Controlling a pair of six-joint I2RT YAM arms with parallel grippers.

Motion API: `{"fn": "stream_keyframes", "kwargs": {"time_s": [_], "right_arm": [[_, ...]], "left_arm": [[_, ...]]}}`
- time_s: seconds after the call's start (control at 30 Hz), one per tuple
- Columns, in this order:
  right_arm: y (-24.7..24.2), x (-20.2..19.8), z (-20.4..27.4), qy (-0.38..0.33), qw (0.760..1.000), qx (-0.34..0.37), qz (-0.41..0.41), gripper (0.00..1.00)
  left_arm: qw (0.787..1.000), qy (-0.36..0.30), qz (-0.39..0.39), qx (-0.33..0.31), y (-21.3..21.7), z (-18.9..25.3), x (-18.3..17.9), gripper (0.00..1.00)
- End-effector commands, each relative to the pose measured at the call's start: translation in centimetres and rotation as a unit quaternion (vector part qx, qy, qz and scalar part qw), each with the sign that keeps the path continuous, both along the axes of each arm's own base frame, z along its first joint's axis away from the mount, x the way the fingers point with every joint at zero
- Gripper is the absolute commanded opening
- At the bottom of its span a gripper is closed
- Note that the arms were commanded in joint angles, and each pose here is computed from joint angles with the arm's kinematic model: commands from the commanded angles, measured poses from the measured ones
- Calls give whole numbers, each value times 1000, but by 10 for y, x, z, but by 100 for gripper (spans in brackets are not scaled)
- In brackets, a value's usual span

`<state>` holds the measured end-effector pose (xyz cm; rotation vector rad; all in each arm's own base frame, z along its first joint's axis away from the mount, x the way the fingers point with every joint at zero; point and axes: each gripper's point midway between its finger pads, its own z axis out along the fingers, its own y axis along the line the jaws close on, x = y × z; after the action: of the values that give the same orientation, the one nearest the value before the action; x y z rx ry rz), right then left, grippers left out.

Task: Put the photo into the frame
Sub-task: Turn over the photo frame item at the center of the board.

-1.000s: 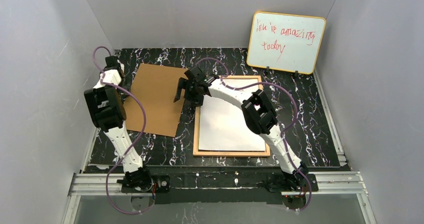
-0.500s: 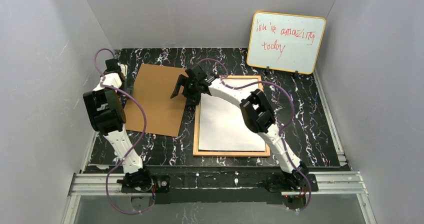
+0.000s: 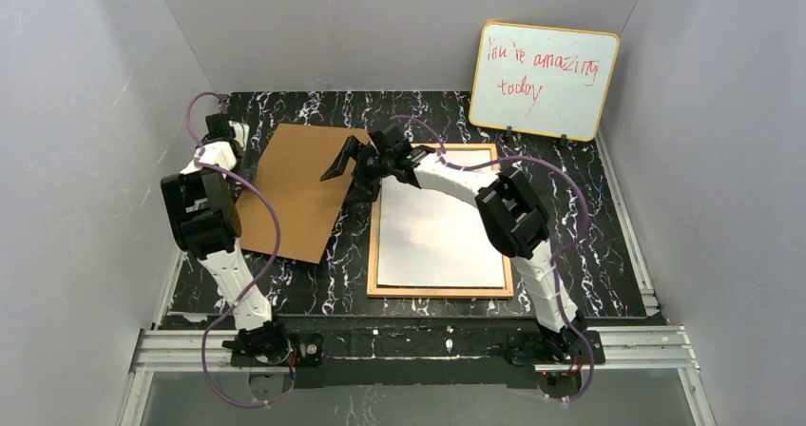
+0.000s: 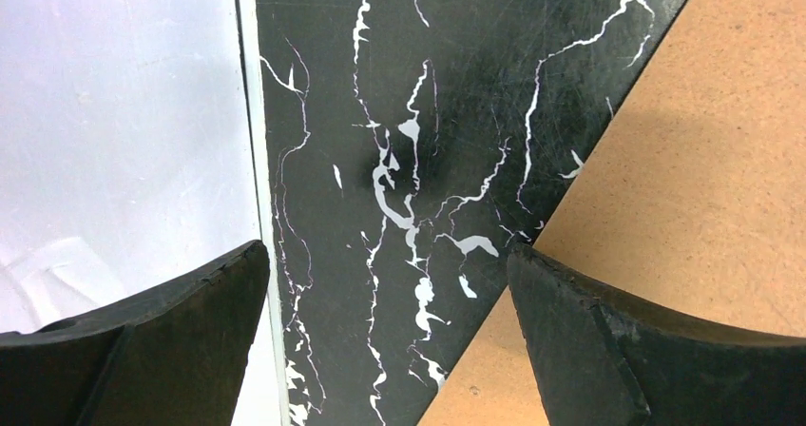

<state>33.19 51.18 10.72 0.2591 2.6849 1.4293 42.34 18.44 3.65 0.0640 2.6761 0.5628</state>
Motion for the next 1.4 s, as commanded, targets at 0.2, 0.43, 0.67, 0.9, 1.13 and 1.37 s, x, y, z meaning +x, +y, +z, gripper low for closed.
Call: {"fn": "stream_keyframes", "kwargs": {"time_s": [0.2,0.43,0.67,0.9,1.13,1.37], "right_arm": [[15,-44,144,-88,971,217,54,98],[18,-46,137,-87,968,227,62,95],[5,-38,130,-118,978,166,37,82],[-15,-29,116,-138,987,82,-3,31],[-19,-15,116,-102,992,74,-20,1],[-30,16,158,-51,986,152,-43,1]], "left_arm": [[969,191,-80,-137,-93,-69,-88,97],[964,199,-95,-152,-100,-65,-95,97],[962,196,-99,-163,-104,-60,-94,97],[963,170,-116,-175,-109,-36,-80,98],[945,48,-232,-227,-145,65,-46,98],[844,-114,-481,-210,-204,163,-84,98]]}}
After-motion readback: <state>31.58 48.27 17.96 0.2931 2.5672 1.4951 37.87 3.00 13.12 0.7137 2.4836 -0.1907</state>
